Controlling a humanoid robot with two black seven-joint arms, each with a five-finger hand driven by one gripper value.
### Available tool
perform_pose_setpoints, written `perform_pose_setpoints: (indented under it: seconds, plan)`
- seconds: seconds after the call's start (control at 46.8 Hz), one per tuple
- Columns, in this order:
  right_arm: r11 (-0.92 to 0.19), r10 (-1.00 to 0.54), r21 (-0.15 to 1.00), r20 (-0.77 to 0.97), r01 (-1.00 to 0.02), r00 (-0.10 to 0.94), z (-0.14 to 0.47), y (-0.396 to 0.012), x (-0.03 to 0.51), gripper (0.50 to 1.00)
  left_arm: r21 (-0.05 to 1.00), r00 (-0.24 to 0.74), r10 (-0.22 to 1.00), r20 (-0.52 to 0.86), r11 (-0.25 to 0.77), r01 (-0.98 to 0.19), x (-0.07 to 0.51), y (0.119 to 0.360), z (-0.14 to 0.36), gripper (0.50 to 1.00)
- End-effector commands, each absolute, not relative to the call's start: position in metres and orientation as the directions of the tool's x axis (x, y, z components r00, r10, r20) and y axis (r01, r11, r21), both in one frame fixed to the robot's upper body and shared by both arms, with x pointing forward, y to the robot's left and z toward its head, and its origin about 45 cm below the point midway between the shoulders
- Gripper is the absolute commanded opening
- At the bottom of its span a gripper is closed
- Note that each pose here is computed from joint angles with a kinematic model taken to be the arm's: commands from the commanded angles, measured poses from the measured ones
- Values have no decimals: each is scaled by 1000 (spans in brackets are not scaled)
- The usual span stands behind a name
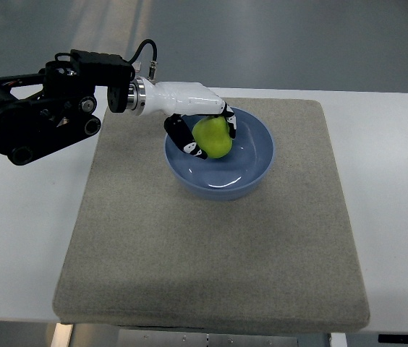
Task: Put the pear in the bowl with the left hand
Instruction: 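Lift the pear with the left hand and carry it over the blue bowl, then lower the pear into the bowl and open the left hand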
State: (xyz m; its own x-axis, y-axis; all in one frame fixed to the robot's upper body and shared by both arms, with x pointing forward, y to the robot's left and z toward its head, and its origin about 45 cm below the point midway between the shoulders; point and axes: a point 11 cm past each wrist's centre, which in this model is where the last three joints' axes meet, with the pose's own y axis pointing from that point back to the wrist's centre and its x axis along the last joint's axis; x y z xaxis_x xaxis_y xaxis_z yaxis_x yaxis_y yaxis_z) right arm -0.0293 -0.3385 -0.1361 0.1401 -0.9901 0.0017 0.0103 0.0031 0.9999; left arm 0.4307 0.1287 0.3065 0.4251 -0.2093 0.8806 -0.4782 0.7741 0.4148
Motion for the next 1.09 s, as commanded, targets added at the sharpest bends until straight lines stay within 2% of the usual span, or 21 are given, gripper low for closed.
perform_pose_setpoints:
  seconds: [0.0, 0.214, 0.235, 0.257, 0.278, 0.299, 0.363, 0.47, 0.577, 0.941, 1.069]
  plan:
    - [3, -990, 1000, 2, 10, 139, -136, -338, -29, 926, 418, 434, -208, 877, 776, -472, 429, 126, 301, 500]
    - [3, -990, 1000, 2, 12, 140, -136, -339, -29, 926, 414, 440, -204, 874, 786, -458, 426, 118, 296, 500]
    - [3, -990, 1000, 2, 10, 139, -136, -338, -29, 926, 413, 443, -202, 874, 788, -456, 426, 117, 295, 612]
    - [3, -990, 1000, 2, 10, 139, -136, -338, -29, 926, 412, 445, -200, 873, 791, -452, 425, 116, 294, 759]
    - [3, -990, 1000, 2, 10, 140, -136, -338, -29, 926, 411, 447, -198, 872, 792, -451, 424, 116, 294, 843]
    - [3, -990, 1000, 2, 10, 139, -136, -338, -29, 926, 411, 449, -197, 872, 792, -451, 424, 116, 293, 855]
    - [3, -990, 1000, 2, 10, 140, -136, -338, -29, 926, 412, 450, -196, 871, 792, -450, 424, 116, 292, 878]
    - [3, -990, 1000, 2, 10, 139, -136, -338, -29, 926, 414, 453, -197, 870, 792, -449, 423, 116, 292, 881]
    - [3, -990, 1000, 2, 10, 140, -136, -338, -29, 926, 412, 453, -195, 870, 792, -450, 424, 116, 292, 947]
    - [3, -990, 1000, 2, 10, 140, -136, -338, -29, 926, 371, 435, -155, 887, 800, -472, 429, 116, 305, 947]
    - [3, -990, 1000, 2, 10, 140, -136, -338, -29, 926, 330, 414, -100, 905, 779, -534, 447, 128, 322, 947]
